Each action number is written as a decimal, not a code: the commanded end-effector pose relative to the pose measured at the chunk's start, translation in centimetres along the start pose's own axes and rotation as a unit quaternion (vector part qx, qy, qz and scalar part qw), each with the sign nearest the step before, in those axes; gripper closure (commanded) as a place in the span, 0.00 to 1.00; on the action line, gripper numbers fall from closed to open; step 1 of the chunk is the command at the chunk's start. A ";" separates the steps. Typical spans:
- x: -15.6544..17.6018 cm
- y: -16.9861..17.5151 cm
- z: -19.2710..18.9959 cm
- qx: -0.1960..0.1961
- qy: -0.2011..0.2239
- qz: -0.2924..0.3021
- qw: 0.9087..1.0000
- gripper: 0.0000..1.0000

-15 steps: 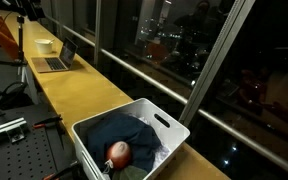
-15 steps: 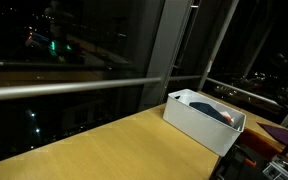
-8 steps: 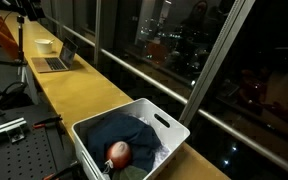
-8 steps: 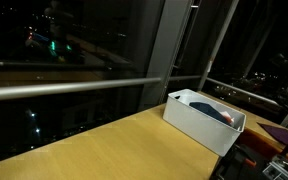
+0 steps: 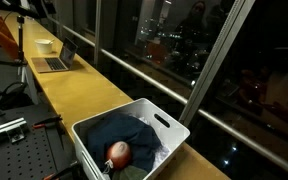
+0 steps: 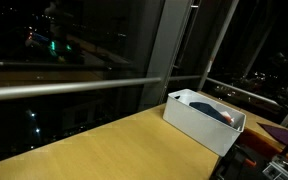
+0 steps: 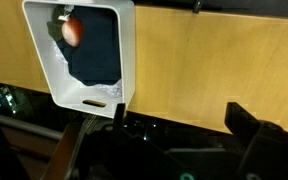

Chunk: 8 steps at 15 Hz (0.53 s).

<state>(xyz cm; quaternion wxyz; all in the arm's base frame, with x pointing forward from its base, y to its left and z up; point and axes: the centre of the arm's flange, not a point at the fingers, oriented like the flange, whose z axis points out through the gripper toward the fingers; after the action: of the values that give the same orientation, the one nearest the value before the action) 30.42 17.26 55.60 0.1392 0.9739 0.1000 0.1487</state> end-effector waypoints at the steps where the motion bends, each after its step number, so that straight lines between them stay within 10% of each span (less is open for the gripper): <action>1: 4.3 3.4 0.5 0.001 0.017 -0.005 1.000 0.00; 8: 10.6 10.7 7.4 0.016 0.010 0.039 0.999 0.00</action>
<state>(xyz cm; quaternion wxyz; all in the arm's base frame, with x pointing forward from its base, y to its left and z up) 40.24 9.79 55.56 0.1237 0.9759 0.0703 0.1656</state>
